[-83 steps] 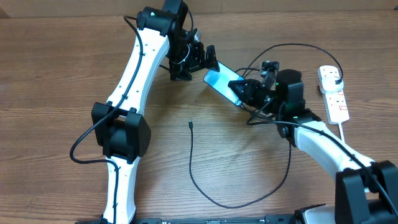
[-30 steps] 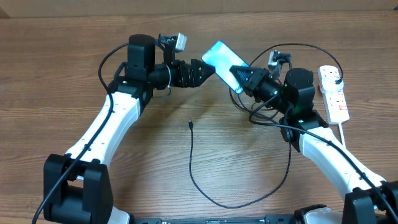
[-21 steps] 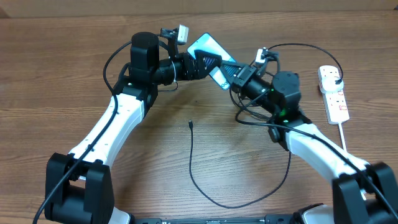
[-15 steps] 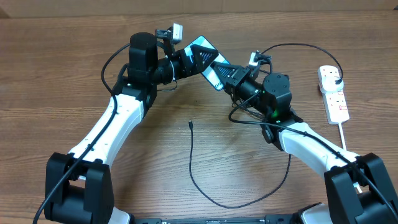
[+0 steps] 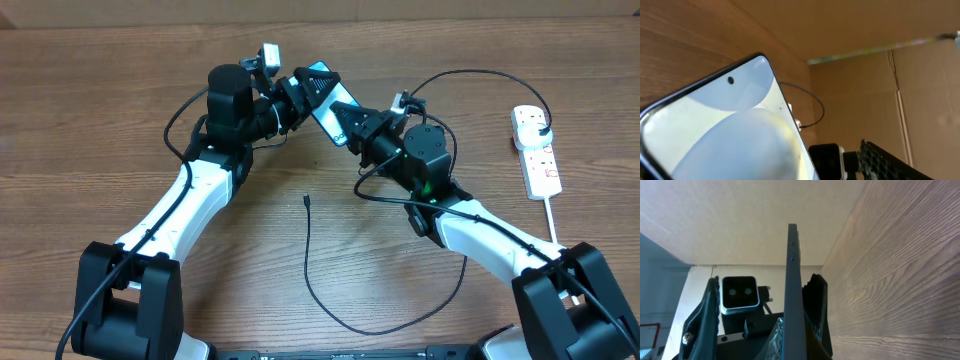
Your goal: Plug charger to phone and switch on socket
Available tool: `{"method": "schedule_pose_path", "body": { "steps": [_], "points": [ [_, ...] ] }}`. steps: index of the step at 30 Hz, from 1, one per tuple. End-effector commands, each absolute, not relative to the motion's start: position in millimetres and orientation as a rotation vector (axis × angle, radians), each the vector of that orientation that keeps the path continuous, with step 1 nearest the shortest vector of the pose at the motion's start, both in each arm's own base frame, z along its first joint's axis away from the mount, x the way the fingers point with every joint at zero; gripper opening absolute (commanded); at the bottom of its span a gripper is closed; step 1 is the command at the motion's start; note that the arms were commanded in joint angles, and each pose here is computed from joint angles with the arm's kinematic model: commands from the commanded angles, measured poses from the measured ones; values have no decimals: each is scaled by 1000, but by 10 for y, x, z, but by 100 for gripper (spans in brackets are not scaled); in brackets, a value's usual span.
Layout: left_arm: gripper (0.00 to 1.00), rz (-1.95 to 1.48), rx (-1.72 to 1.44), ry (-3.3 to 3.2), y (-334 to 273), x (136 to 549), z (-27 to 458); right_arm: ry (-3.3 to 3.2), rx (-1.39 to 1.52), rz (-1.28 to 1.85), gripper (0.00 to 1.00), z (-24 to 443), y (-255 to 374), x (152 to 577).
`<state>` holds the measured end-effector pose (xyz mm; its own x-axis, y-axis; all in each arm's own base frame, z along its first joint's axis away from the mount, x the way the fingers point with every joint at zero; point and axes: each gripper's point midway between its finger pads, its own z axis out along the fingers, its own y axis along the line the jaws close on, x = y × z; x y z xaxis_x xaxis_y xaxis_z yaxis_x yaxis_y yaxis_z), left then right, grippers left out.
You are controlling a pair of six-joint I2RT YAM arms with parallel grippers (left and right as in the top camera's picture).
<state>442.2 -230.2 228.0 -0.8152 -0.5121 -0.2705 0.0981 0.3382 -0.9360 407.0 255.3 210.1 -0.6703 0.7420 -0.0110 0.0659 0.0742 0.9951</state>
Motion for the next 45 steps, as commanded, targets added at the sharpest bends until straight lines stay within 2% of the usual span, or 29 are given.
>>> {"method": "schedule_pose_path", "body": {
  "steps": [1, 3, 9, 23, 31, 39, 42, 45],
  "points": [
    [75, -1565, -447, 2057, -2299, 4399, 2364, 1769, 818, 1633, 4, 2203, 2561, 4143],
    [72, -1586, -437, 2042, -2313, 4397, 2412, 1768, 825, 1625, 4, 2184, 2565, 4149],
    [53, -1658, -517, 2029, -2330, 4395, 2471, 1755, 859, 1618, 4, 2164, 2570, 4159],
    [41, -1724, -579, 1944, -2338, 4451, 2649, 1696, 994, 1632, 4, 2154, 2582, 4166],
    [20, -1701, -528, 1948, -2344, 4442, 2645, 1812, 974, 1651, 4, 2016, 2695, 4062],
    [18, -1681, -541, 1988, -2340, 4424, 2552, 1873, 914, 1684, 4, 2002, 2786, 3979],
    [11, -1678, -542, 1993, -2340, 4422, 2540, 1891, 898, 1701, 4, 2001, 2816, 3950],
    [12, -1679, -542, 1993, -2341, 4421, 2540, 1910, 876, 1714, 4, 2000, 2845, 3920]
  ]
}}
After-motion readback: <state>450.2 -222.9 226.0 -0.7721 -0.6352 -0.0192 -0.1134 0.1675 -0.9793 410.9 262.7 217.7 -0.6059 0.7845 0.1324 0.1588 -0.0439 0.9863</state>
